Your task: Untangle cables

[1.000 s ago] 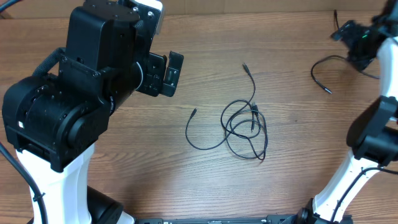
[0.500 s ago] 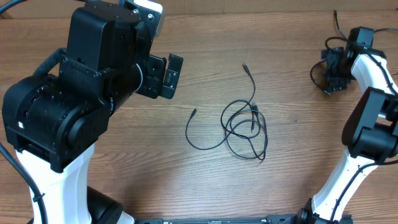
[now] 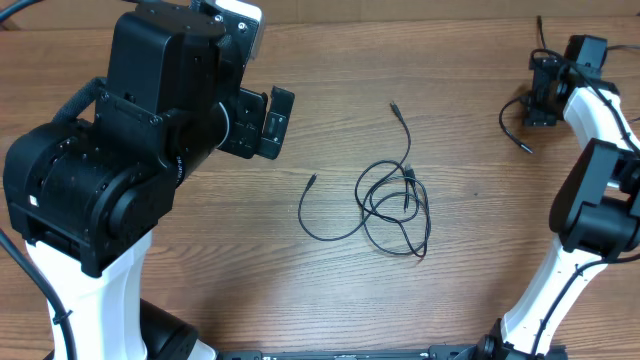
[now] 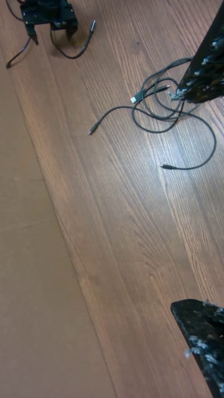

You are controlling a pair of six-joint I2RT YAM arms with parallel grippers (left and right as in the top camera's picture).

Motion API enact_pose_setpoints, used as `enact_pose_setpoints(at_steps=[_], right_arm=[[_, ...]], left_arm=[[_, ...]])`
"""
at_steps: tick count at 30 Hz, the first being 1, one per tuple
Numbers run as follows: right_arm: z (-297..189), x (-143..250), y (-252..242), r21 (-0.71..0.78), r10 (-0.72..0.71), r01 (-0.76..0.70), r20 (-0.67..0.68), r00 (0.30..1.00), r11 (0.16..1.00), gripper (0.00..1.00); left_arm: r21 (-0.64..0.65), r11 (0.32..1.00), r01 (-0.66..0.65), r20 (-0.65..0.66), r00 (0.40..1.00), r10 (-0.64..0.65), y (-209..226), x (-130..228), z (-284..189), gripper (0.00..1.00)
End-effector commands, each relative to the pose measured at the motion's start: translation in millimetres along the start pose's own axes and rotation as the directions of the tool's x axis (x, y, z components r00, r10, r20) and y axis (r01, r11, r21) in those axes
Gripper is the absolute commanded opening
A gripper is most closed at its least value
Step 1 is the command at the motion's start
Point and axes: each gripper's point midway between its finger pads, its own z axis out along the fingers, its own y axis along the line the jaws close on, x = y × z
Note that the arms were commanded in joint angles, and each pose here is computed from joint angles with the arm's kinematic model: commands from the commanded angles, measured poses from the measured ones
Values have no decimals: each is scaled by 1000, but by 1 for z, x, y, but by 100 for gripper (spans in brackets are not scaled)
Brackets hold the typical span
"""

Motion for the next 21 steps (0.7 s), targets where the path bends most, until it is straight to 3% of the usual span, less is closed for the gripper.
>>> enact_pose_setpoints(at_steps=[1, 5, 6, 8, 10, 13, 15, 21], right_arm=[[20, -2, -14, 30, -9, 9, 2, 1000, 1000, 90], [29, -2, -21, 44, -12, 11, 7, 1000, 999, 90], [31, -2, -21, 43, -12, 12, 7, 1000, 999, 86], [34, -3, -22, 45, -11, 11, 11, 1000, 999, 46], [36, -5, -22, 41, -11, 10, 13, 1000, 999, 33], [40, -5, -24, 40, -37, 37, 15, 999, 999, 27], [42, -6, -27, 49, -41, 40, 17, 999, 998, 4], [41, -4, -7, -25, -175, 175, 4, 985, 984, 4]], left_arm=[[-7, 1000, -28, 5, 1000, 28, 0, 0, -2, 100], [-7, 1000, -27, 5, 1000, 27, 0, 0, -2, 100], [-7, 1000, -27, 5, 1000, 27, 0, 0, -2, 100], [-7, 1000, -27, 5, 1000, 27, 0, 0, -2, 100], [-7, 1000, -27, 5, 1000, 27, 0, 0, -2, 100], [-7, 1000, -27, 5, 1000, 27, 0, 0, -2, 100], [-7, 1000, -27, 5, 1000, 27, 0, 0, -2, 100], [-7, 1000, -27, 5, 1000, 27, 0, 0, -2, 100]])
